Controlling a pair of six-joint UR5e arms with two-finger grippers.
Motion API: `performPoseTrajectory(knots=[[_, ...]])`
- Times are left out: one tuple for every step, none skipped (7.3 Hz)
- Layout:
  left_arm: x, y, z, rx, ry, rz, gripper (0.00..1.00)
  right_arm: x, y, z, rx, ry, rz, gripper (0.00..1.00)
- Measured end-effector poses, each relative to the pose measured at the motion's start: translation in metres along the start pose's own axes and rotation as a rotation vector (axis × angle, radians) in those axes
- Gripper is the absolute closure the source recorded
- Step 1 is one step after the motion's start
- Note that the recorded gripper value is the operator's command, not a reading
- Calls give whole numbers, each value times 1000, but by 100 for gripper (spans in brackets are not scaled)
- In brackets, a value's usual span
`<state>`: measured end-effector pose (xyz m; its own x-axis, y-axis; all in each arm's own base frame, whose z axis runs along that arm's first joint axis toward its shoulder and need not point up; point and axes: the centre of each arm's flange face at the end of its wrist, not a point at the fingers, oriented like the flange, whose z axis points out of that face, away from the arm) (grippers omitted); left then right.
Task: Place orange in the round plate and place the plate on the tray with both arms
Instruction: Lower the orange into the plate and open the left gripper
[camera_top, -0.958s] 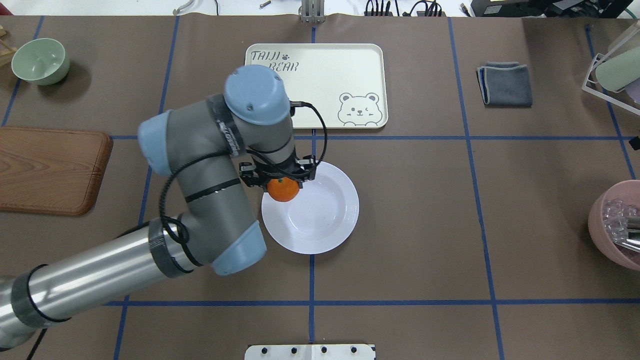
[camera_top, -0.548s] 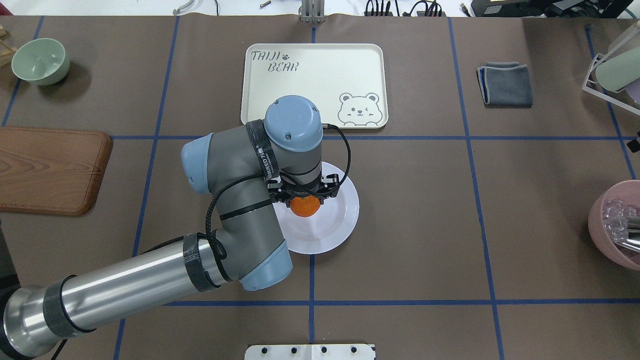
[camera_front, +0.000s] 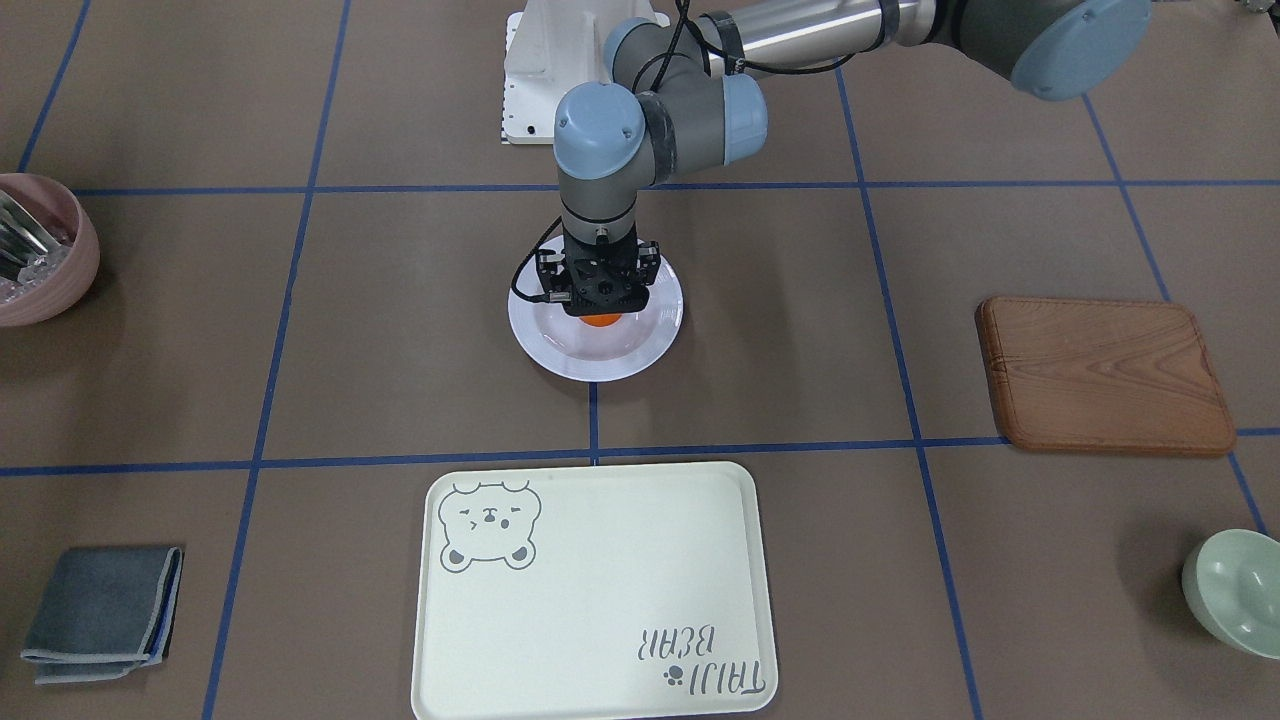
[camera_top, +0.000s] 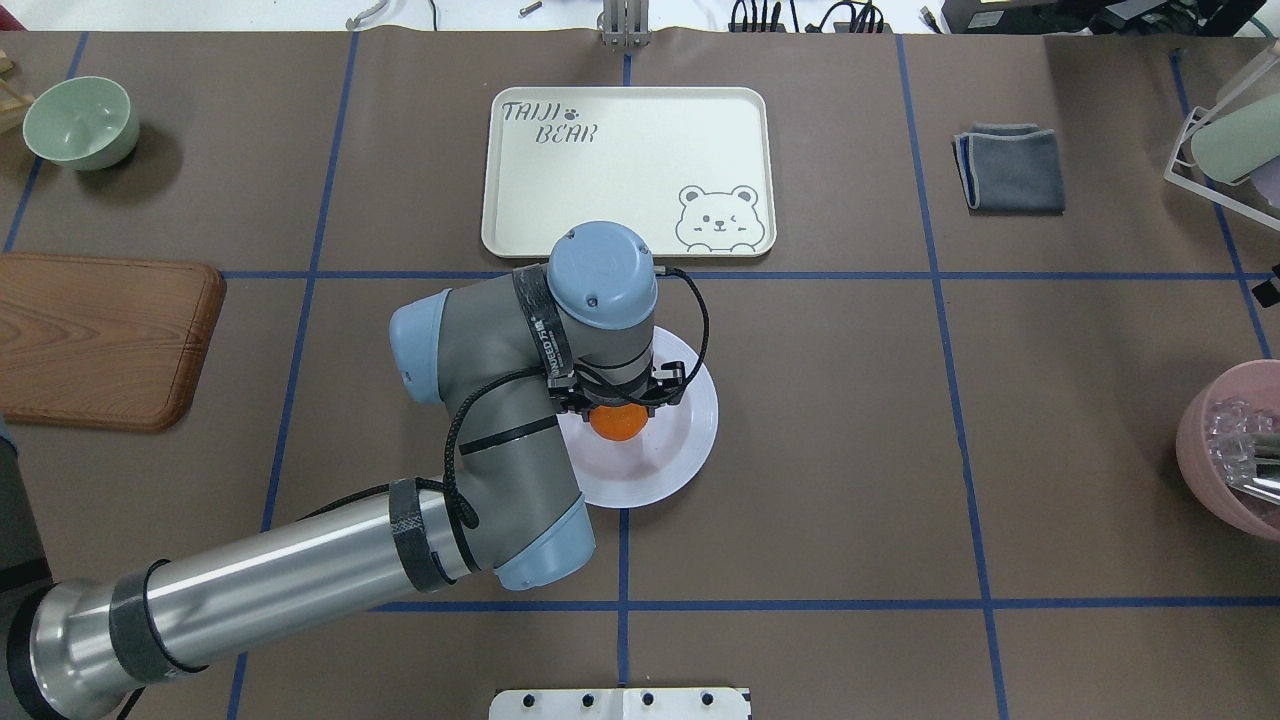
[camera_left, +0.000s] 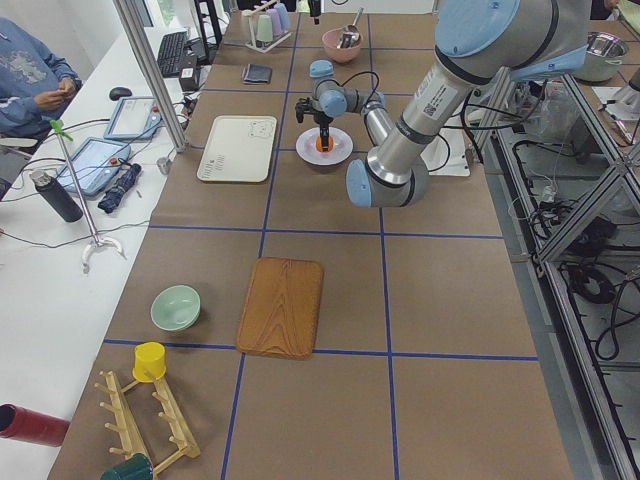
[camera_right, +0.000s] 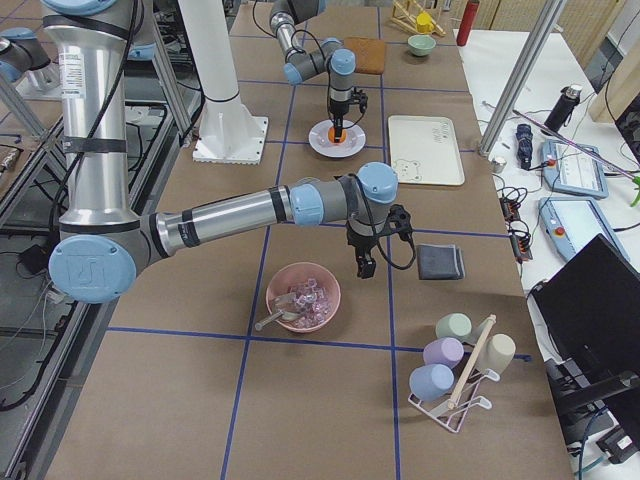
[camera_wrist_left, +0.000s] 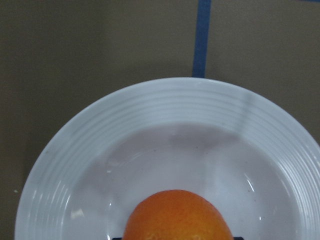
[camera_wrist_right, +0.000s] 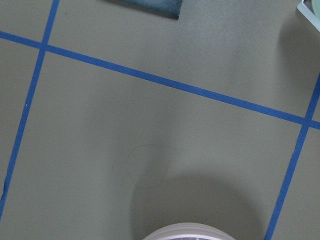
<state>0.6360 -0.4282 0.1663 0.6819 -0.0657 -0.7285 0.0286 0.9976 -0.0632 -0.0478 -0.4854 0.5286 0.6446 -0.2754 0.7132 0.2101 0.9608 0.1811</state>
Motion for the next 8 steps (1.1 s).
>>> performPoseTrajectory(knots=[[0,1,3,-2,-3,1,73,-1,0,1,-2,0,-1,0],[1,1,4,-2,-3,2,9,-1,0,3,-5,1,-2,0],[1,2,3,-2,0,5,2,0,0,4,-8,1,-2,0],[2,2,3,0,6,9,2,0,0,4,-9,1,-2,0],[1,1,2,3,14,13,2,-1,0,5,-10,1,-3,0],[-1,-2,-2,9,20,12,2,-2,0,6,-11,1,-4,0],[-12,-10,-12,21,30,6,2,-6,-3,7,-10,-1,0,0],[-41,-18,-26,32,45,0,2,-18,-8,11,0,-7,11,0]])
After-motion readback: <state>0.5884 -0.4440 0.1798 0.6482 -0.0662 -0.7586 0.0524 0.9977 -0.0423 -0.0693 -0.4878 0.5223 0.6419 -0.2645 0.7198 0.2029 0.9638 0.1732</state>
